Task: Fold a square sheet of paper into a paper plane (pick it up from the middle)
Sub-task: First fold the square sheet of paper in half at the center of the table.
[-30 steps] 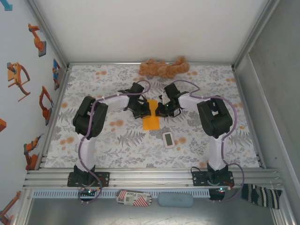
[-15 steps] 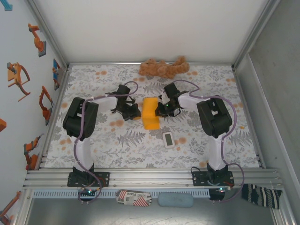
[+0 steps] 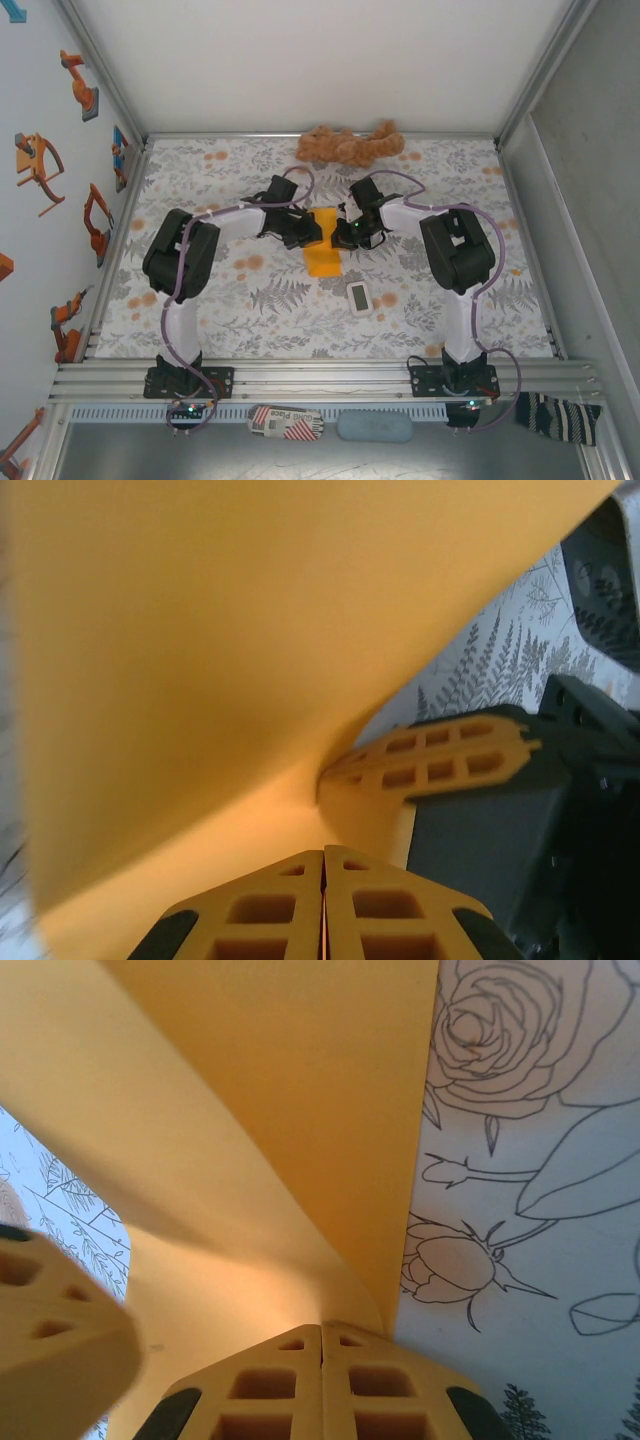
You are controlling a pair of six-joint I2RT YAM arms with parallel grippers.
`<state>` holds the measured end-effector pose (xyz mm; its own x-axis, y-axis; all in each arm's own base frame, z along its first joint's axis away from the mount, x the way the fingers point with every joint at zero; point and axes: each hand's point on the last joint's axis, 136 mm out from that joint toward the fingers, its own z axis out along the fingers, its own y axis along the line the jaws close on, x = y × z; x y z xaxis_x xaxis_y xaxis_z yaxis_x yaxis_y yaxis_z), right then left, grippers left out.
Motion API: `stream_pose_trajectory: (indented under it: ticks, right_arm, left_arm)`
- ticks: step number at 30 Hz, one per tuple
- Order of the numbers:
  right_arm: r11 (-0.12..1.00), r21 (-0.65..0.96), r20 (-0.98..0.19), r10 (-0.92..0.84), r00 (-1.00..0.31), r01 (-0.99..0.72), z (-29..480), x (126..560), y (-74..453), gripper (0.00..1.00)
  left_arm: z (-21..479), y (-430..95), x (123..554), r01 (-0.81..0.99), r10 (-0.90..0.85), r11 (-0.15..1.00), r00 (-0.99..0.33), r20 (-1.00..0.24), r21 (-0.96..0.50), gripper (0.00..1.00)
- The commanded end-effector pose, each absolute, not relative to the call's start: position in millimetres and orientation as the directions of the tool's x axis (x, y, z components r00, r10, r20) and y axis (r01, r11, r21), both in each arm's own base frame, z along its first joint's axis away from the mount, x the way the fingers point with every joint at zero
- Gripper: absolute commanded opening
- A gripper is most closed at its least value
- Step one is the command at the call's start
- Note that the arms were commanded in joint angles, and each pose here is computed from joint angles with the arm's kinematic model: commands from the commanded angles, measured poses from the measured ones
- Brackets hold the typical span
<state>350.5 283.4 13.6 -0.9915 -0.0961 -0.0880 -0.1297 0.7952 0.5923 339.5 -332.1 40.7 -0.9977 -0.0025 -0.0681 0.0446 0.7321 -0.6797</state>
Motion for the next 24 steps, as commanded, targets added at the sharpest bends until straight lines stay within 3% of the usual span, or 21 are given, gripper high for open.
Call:
stream_pose_trajectory:
  ticks: [1, 9, 14, 21, 24]
  right_arm:
    - [0.936, 0.352, 0.111, -0.071, -0.991, -0.027, -61.6, 307.0, 228.2, 0.00]
    - [0.943, 0.332, 0.116, -0.068, -0.991, -0.026, -65.6, 304.1, 223.6, 0.00]
    - [0.946, 0.324, 0.117, -0.069, -0.991, -0.028, -67.4, 303.6, 222.1, 0.00]
    - [0.948, 0.318, 0.119, -0.066, -0.991, -0.025, -66.9, 303.1, 220.6, 0.00]
    - [0.949, 0.316, 0.126, -0.065, -0.990, -0.022, -68.7, 301.1, 220.1, 0.00]
  left_arm:
    - [28.6, -333.9, 351.7, 0.005, -0.040, 0.721, -0.998, -0.048, -0.693, 0.10]
    - [-3.1, -273.9, 357.9, -0.066, -0.105, 0.805, -0.994, -0.033, -0.590, 0.10]
    - [3.0, -237.1, 368.5, -0.095, -0.151, 0.823, -0.987, -0.054, -0.560, 0.10]
    - [70.9, -278.7, 374.1, 0.044, -0.102, 0.755, -0.977, -0.185, -0.654, 0.09]
    - [75.0, -310.6, 368.6, 0.078, -0.080, 0.711, -0.978, -0.191, -0.698, 0.10]
